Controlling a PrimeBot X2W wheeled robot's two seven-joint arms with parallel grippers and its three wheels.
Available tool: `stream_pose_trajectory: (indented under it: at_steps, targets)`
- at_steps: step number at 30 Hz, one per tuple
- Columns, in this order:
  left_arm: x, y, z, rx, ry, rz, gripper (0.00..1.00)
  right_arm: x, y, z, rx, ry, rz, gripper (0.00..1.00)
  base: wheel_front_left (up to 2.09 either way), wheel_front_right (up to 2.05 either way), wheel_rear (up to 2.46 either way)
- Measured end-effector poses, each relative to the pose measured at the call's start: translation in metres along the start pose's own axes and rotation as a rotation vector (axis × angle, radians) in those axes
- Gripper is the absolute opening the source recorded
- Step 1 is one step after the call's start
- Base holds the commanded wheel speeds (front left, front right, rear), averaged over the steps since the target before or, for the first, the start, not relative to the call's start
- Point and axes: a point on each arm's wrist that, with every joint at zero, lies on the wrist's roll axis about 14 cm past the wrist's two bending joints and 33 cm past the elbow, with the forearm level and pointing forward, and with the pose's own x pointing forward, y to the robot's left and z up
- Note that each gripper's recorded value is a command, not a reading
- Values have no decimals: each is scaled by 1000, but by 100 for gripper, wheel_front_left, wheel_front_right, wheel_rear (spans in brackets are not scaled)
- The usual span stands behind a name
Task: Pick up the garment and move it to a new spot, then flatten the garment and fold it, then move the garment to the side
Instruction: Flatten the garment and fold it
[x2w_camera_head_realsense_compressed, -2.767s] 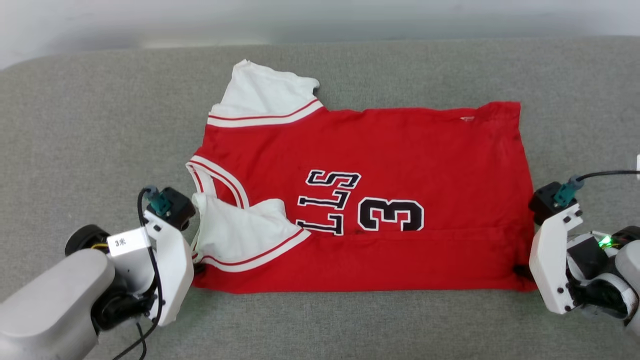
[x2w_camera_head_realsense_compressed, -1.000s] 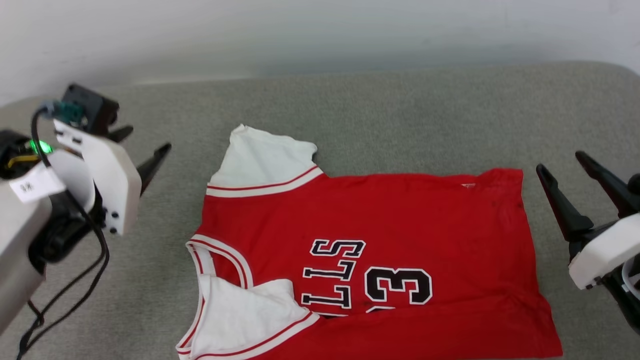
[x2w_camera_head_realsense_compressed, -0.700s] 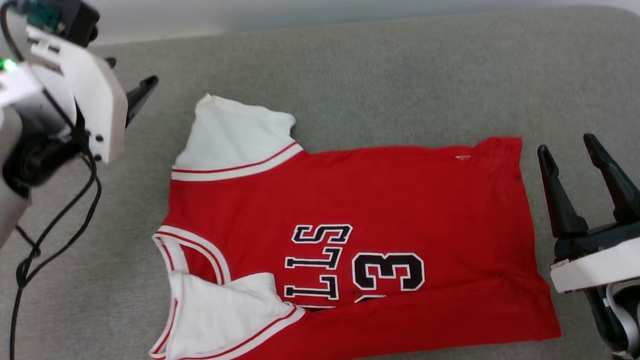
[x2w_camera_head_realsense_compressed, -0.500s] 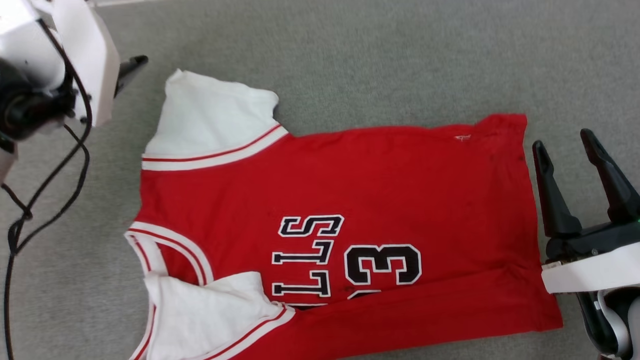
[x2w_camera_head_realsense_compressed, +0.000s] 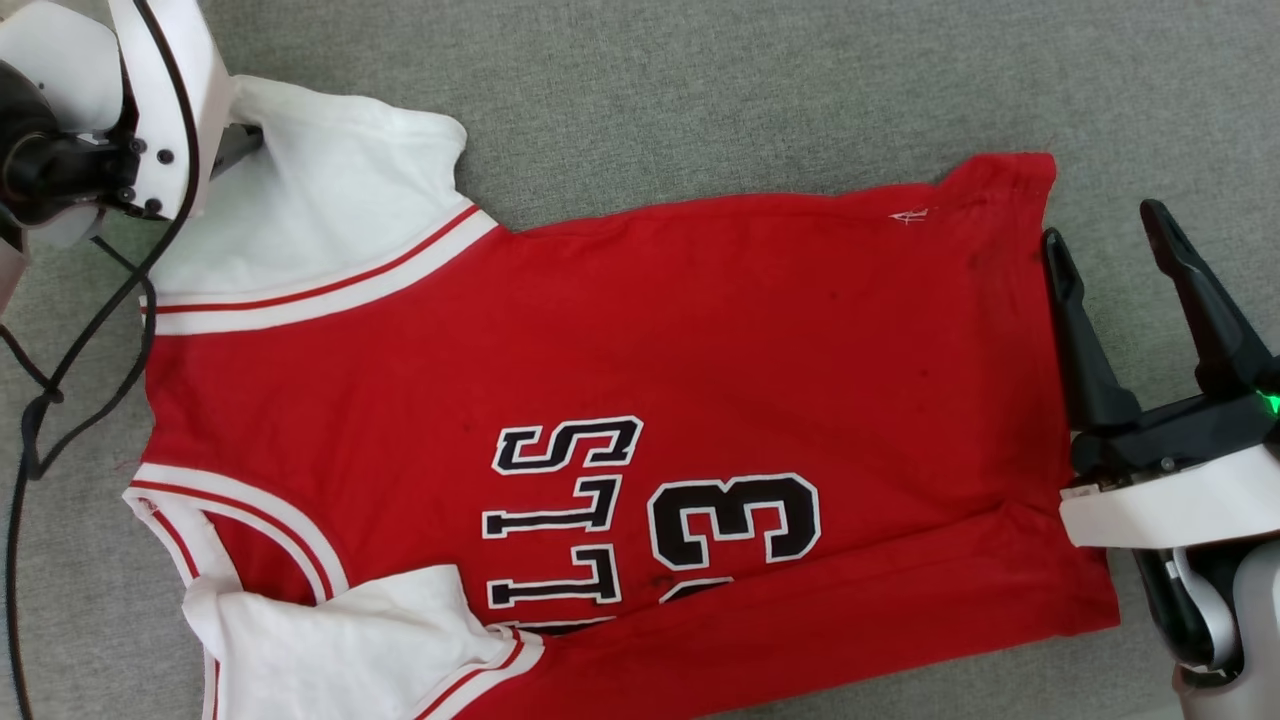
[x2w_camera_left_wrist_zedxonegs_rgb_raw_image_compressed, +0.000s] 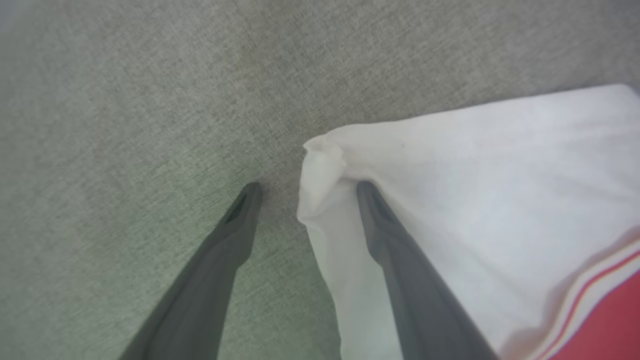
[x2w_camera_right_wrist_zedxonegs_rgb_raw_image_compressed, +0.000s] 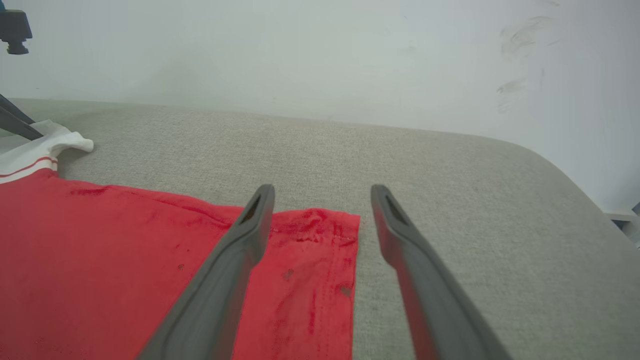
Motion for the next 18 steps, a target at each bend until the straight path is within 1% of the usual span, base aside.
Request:
stream_pose_trajectory:
  at_steps: [1, 2, 3, 4, 9, 11, 14, 16, 18]
  targets:
    - [2, -1, -2, 2, 9, -3, 100, 0, -1, -2, -4, 4, -1, 100, 0, 0, 0]
    - [3, 0, -3, 4, 16, -2, 83, 1, -3, -2, -8, 6, -3, 100, 0, 0, 0]
    - [2, 0, -3, 6, 18, 0, 19, 1, -5, -1, -13, 3, -6, 100, 0, 0, 0]
    - [2, 0, -3, 7, 18, 2, 0, 2, -7, 2, -20, -4, -9, 100, 0, 0, 0]
    - [-8, -7, 1, 27, -17, -2, 0, 8, -19, 19, -94, -6, -4, 100, 0, 0, 0]
    - [-17, -7, 3, 37, -38, 10, 0, 12, -23, 30, -140, 2, 8, 100, 0, 0, 0]
    - [-32, -12, 9, 60, -84, 17, 0, 16, -27, 35, -226, 98, 50, 100, 0, 0, 0]
    - [-43, -20, 13, 83, -117, 14, 0, 17, -26, 30, -253, 206, 89, 100, 0, 0, 0]
    - [-52, -27, 12, 105, -135, 6, 0, 21, -29, 35, -291, 277, 115, 100, 0, 0, 0]
